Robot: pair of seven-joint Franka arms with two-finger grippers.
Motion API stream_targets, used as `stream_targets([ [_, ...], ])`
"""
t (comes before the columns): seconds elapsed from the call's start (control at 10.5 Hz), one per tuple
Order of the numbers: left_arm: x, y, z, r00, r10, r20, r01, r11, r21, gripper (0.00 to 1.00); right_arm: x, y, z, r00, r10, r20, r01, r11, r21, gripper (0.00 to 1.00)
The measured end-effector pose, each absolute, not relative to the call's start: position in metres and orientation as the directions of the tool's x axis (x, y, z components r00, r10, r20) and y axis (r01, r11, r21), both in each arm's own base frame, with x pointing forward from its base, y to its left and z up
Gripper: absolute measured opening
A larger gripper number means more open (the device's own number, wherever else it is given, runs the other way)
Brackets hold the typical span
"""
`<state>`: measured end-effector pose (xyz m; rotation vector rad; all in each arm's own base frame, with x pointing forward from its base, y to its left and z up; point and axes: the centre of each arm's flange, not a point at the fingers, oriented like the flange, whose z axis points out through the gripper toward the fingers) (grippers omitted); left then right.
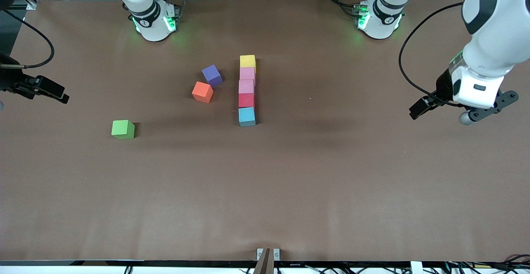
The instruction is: Arrange blocks into number 1
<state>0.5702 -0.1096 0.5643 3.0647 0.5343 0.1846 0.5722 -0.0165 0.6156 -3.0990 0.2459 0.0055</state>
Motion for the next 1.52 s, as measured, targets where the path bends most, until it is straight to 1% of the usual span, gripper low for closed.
stream_targets([
  [0.28,0.564,-0.11,0.609,0.982,0.153,0.111,0.151,-0.988,0.019,1.0,0.572,-0.017,0.618,0.987,-0.158,-0.002,-0.158,-0.987,-0.034,1.0],
  [0.38,0.56,-0.109,0.621,0.988,0.122,0.098,0.122,-0.992,0.011,1.0,0.572,-0.016,0.618,0.987,-0.158,-0.002,-0.158,-0.987,-0.034,1.0],
  [0.76,0.546,-0.093,0.646,0.997,0.08,0.007,0.08,-0.997,-0.005,1.0,0.569,-0.016,0.618,0.987,-0.157,-0.03,-0.158,-0.987,-0.031,1.0],
  [1.52,0.545,-0.088,0.65,0.999,0.053,0.002,0.053,-0.998,-0.019,1.0,0.568,-0.016,0.617,0.987,-0.157,-0.034,-0.158,-0.987,-0.031,1.0],
])
